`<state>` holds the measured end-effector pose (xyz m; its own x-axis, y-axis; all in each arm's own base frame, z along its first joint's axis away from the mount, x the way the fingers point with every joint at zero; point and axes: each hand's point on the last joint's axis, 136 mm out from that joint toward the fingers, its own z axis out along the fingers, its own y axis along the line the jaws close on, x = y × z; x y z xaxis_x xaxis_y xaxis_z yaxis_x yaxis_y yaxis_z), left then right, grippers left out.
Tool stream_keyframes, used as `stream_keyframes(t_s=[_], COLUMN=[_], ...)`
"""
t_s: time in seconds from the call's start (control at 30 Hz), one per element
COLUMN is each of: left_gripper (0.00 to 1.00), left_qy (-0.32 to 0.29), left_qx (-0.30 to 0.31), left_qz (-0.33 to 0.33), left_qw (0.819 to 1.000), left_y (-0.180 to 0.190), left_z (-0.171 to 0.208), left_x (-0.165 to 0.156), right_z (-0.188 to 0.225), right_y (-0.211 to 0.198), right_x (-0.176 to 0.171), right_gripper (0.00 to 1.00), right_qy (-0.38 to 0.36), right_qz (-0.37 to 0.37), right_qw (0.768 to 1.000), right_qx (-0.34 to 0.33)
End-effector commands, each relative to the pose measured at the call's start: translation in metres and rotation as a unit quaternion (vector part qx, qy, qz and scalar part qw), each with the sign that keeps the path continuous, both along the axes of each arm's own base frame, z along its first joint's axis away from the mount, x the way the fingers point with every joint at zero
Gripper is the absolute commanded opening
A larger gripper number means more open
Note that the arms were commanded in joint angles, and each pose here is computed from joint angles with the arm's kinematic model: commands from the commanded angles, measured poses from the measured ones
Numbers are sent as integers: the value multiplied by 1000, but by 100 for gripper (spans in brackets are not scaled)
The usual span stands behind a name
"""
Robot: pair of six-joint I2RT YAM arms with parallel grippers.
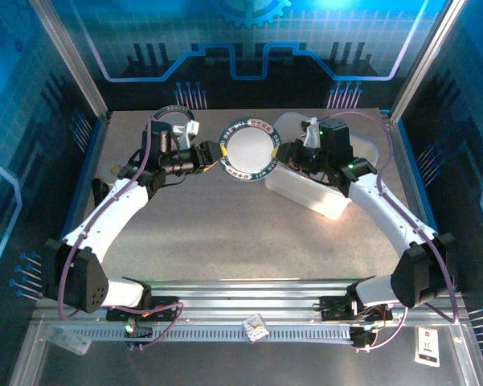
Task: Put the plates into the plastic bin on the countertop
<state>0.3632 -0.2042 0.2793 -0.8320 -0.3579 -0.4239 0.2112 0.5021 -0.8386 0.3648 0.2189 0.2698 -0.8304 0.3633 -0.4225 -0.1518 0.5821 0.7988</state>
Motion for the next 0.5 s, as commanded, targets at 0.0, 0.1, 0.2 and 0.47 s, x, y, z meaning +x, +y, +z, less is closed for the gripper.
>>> stream_keyframes(t_s=[0.0,0.1,0.2,0.47], left_gripper=[72,94,99,99], left_qy=[-32,-32,-23,5], left_qx=[1,9,22,29], left_qz=[-4,18,58,121], left_qw=[999,999,998,992], left_y=[-1,8,31,85], left_z=[20,22,21,5], left_x=[5,13,24,43], right_z=[16,20,21,4], right_y=[-11,-25,-40,-109], right_x=[2,7,13,31], right_gripper=[0,0,0,0], right_qy=[-19,-22,-20,1], right_qz=[-19,-38,-56,-133], right_qw=[1000,999,998,991], right_qx=[13,23,23,14])
